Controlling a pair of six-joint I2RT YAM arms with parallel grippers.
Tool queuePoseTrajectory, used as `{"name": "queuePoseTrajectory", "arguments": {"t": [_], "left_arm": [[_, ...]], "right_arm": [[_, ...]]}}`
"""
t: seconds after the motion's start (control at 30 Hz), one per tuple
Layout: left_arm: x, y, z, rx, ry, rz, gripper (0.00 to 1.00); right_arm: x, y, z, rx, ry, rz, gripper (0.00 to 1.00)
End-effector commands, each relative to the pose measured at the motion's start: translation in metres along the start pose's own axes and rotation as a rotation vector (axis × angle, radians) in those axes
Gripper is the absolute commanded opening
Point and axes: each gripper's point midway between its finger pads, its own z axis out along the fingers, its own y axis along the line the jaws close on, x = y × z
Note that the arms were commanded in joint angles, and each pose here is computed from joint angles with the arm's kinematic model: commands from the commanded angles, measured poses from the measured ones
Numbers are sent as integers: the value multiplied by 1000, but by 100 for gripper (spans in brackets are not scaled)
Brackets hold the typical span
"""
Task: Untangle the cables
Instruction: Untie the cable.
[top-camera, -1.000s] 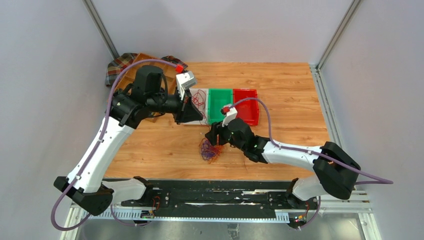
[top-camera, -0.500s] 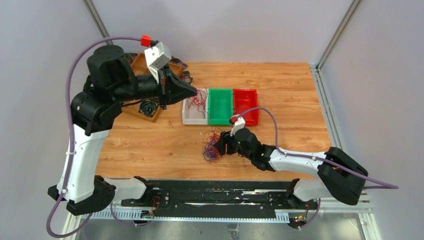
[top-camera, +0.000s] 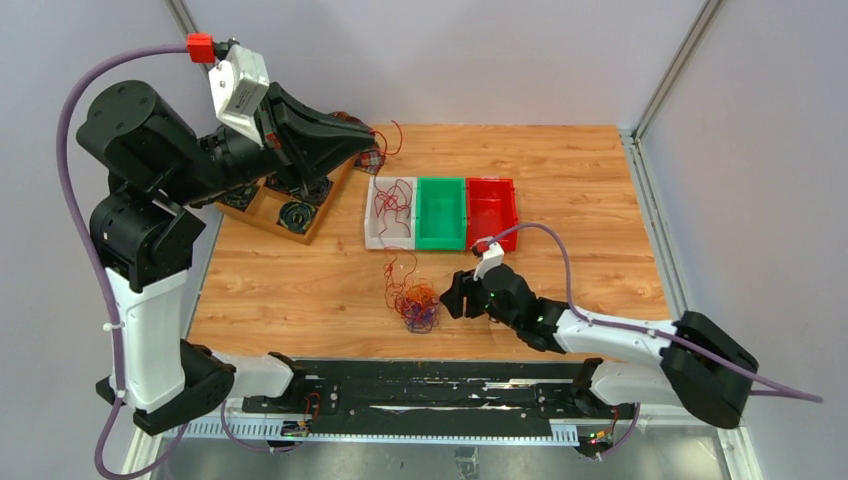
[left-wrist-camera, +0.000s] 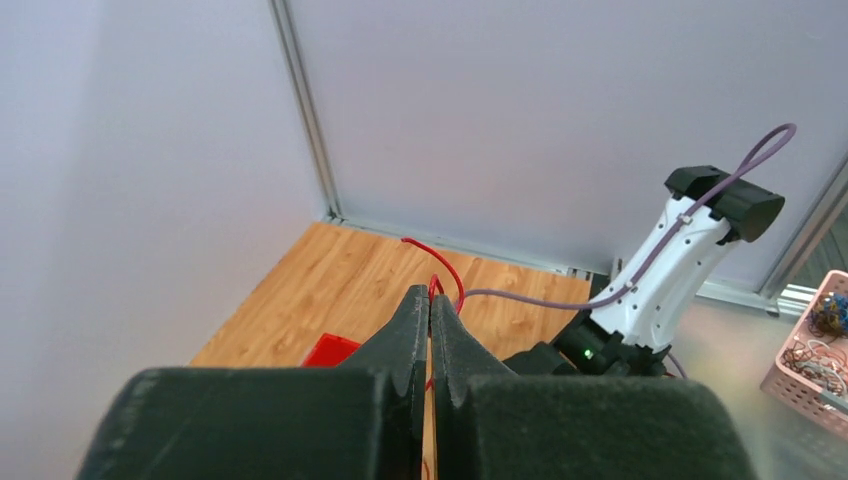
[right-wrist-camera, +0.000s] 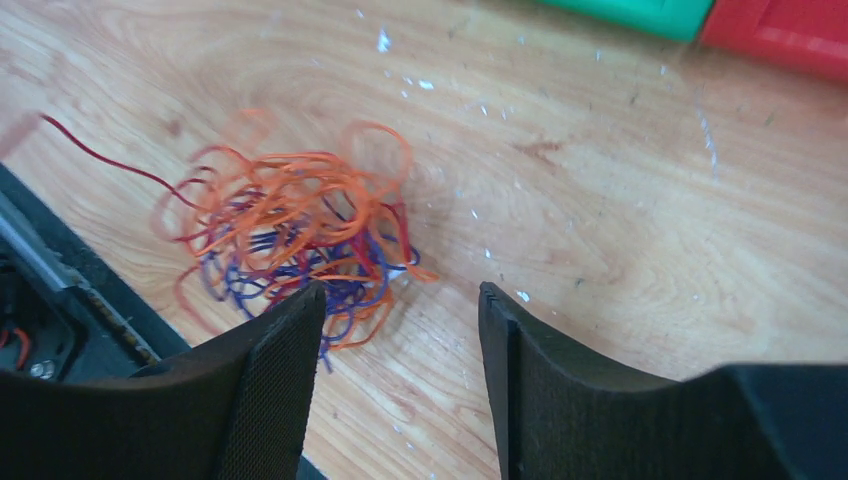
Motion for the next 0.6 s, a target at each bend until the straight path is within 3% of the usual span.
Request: {"name": "queuePoseTrajectory", "arguments": {"t": [0.0, 0.17, 0.37, 0.57], "left_arm": [[-8, -2, -3, -12, -50, 24, 0], [-8, -1, -5, -18, -56, 47, 0], [-16, -1, -5, -21, -73, 73, 0], [-28, -3, -6, -15, -99, 94, 0]], "right_arm": [[-48, 24, -24, -62, -117, -52, 59], [-105, 73, -50, -207, -214, -138, 65], [-140, 141, -69, -386, -262, -277, 67], [-170, 176, -64, -419, -317, -308, 67]]}}
